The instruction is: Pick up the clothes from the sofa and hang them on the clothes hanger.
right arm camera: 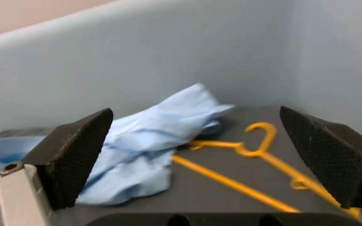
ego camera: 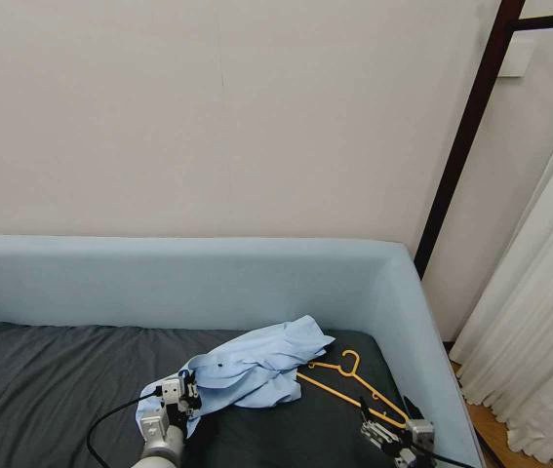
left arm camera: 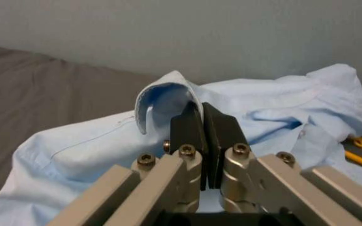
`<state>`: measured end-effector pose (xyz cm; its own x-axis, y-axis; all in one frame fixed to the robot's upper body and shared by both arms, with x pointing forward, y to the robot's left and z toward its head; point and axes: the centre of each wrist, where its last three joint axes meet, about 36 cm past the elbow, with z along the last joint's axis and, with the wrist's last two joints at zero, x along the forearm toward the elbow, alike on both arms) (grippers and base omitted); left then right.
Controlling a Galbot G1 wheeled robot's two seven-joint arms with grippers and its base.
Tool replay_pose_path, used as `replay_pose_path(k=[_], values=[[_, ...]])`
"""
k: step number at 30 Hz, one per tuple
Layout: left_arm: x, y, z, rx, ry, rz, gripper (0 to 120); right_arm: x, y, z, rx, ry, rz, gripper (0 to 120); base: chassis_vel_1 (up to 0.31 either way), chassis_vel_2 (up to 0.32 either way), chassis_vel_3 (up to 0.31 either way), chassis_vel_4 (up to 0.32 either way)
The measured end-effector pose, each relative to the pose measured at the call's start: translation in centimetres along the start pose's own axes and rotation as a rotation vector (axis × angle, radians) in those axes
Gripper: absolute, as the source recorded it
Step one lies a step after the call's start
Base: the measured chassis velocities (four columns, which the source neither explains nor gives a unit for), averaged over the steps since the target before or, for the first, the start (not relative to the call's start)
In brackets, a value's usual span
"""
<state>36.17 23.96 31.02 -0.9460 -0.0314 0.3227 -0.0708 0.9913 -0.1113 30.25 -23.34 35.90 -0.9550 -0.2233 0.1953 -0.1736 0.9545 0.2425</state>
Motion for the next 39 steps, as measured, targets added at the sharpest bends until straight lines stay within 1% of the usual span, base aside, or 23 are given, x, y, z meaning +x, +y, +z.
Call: replay_pose_path(k=[2, 3, 5, 7, 8, 11, 12, 13, 15, 16, 18, 21, 22, 24, 26, 27, 30, 33, 39], values=[[0.9, -0.1, 0.4, -0.007, 0.002, -0.002, 0, -2.6, -0.3, -1.2, -0.023, 0.074, -0.082, 100, 0.000, 0.000, 0.000, 0.000], [0.9, -0.1, 0.4, -0.007, 0.002, -0.002, 0, -2.6, -0.3, -1.2, -0.023, 0.074, -0.082, 100, 0.000, 0.000, 0.000, 0.000], [1.3, -0.2, 0.6, -0.011, 0.002, 0.000, 0, -4.2, -0.8, -1.4, -0.014, 0.101, -0.112, 100, 0.000, 0.000, 0.000, 0.000], [2.1, -0.3, 1.0, -0.016, -0.006, 0.014, 0, -8.0, -2.3, -1.2, 0.024, 0.136, -0.166, 100, 0.000, 0.000, 0.000, 0.000], [2.1, -0.3, 1.0, -0.016, -0.006, 0.014, 0, -8.0, -2.3, -1.2, 0.024, 0.136, -0.166, 100, 0.000, 0.000, 0.000, 0.000], [3.1, -0.2, 1.6, -0.027, -0.016, 0.034, 0, -13.3, -3.2, -0.1, 0.068, 0.143, -0.242, 100, 0.000, 0.000, 0.000, 0.000], [3.1, -0.2, 1.6, -0.027, -0.016, 0.034, 0, -13.3, -3.2, -0.1, 0.068, 0.143, -0.242, 100, 0.000, 0.000, 0.000, 0.000], [3.6, 0.2, 2.0, -0.040, -0.014, 0.039, 0, -16.0, -3.6, 0.4, 0.091, 0.139, -0.286, 100, 0.000, 0.000, 0.000, 0.000], [4.1, 0.6, 2.5, -0.055, -0.010, 0.037, 0, -19.7, -4.1, 0.1, 0.134, 0.132, -0.348, 100, 0.000, 0.000, 0.000, 0.000], [4.1, 0.6, 2.5, -0.055, -0.010, 0.037, 0, -19.7, -4.1, 0.1, 0.134, 0.132, -0.348, 100, 0.000, 0.000, 0.000, 0.000], [4.5, 1.0, 3.0, -0.064, -0.004, 0.028, 0, -22.6, -4.7, -0.3, 0.178, 0.137, -0.403, 100, 0.000, 0.000, 0.000, 0.000], [5.1, 1.5, 3.8, -0.070, 0.005, 0.011, 0, -26.3, -6.0, -0.4, 0.237, 0.168, -0.445, 100, 0.000, 0.000, 0.000, 0.000], [5.1, 1.5, 3.8, -0.070, 0.005, 0.011, 0, -26.3, -6.0, -0.4, 0.237, 0.168, -0.445, 100, 0.000, 0.000, 0.000, 0.000], [5.5, 1.8, 4.3, -0.072, 0.008, 0.001, 0, -28.4, -6.0, -0.8, 0.250, 0.221, -0.444, 100, 0.000, 0.000, 0.000, 0.000], [5.6, 1.8, 4.4, -0.073, 0.007, -0.003, 0, -29.7, -5.5, -0.9, 0.259, 0.257, -0.459, 100, 0.000, 0.000, 0.000, 0.000], [5.6, 1.8, 4.4, -0.073, 0.007, -0.003, 0, -29.7, -5.5, -0.9, 0.259, 0.257, -0.459, 100, 0.000, 0.000, 0.000, 0.000], [5.9, 1.6, 4.5, -0.072, -0.001, -0.003, 0, -31.4, -4.6, -0.4, 0.294, 0.293, -0.473, 100, 0.000, 0.000, 0.000, 0.000], [6.2, 1.4, 4.5, -0.069, -0.010, -0.003, 0, -32.5, -3.7, 0.2, 0.314, 0.306, -0.464, 100, 0.000, 0.000, 0.000, 0.000], [6.5, 1.4, 4.6, -0.066, -0.014, -0.007, 0, -33.5, -3.0, 0.8, 0.355, 0.310, -0.455, 100, 0.000, 0.000, 0.000, 0.000]])
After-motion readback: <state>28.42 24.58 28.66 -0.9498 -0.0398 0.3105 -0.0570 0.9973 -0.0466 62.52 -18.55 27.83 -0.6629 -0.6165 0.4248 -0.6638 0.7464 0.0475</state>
